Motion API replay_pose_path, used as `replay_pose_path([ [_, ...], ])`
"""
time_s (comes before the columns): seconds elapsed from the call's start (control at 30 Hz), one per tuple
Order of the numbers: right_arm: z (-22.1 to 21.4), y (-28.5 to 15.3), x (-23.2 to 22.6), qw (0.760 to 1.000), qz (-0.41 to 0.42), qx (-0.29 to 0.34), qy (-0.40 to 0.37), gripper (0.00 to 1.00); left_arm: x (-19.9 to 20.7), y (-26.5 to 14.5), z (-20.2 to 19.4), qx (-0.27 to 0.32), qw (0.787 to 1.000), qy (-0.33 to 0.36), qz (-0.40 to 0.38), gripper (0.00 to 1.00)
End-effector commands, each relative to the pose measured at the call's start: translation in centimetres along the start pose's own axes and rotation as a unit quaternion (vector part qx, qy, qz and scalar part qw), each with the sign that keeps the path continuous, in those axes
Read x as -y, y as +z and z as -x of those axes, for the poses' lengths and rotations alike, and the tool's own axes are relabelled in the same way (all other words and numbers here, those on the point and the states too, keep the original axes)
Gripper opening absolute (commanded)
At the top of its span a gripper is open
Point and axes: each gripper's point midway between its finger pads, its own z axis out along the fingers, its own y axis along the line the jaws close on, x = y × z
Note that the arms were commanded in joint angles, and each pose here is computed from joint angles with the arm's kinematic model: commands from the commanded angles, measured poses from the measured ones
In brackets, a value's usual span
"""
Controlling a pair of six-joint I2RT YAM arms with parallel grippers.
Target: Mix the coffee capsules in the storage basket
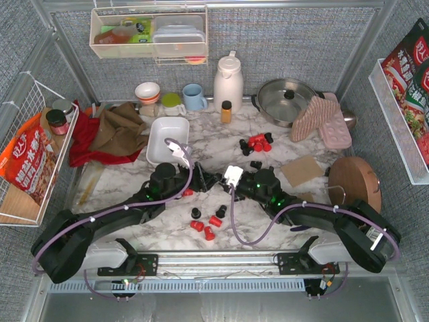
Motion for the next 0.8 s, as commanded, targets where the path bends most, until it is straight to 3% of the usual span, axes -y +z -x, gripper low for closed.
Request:
replay_pose_path([
  [0.0,2.2,0.4,0.4,0.999,0.0,0.039,-0.015,0.35,1.5,0.7,0.8,0.012,0.999,-0.017,-0.036,0.66],
  [0.27,2.8,0.4,0.5,0.999,-0.002,0.047,-0.018,0.36,2.5,1.6,0.0,-0.003,0.997,-0.043,-0.071,0.62],
  [0.5,2.9,0.3,0.7,0.999,-0.004,0.046,-0.018,0.36,3.0,2.1,-0.2,-0.011,0.995,-0.051,-0.087,0.43],
  [0.63,2.6,0.2,0.7,0.999,-0.006,0.036,-0.014,0.47,2.6,2.0,0.2,-0.002,0.996,-0.052,-0.074,0.29],
  [0.77,2.0,-0.3,0.8,1.0,-0.013,0.021,-0.008,0.62,1.3,1.6,1.1,0.018,0.998,-0.05,-0.028,0.25],
])
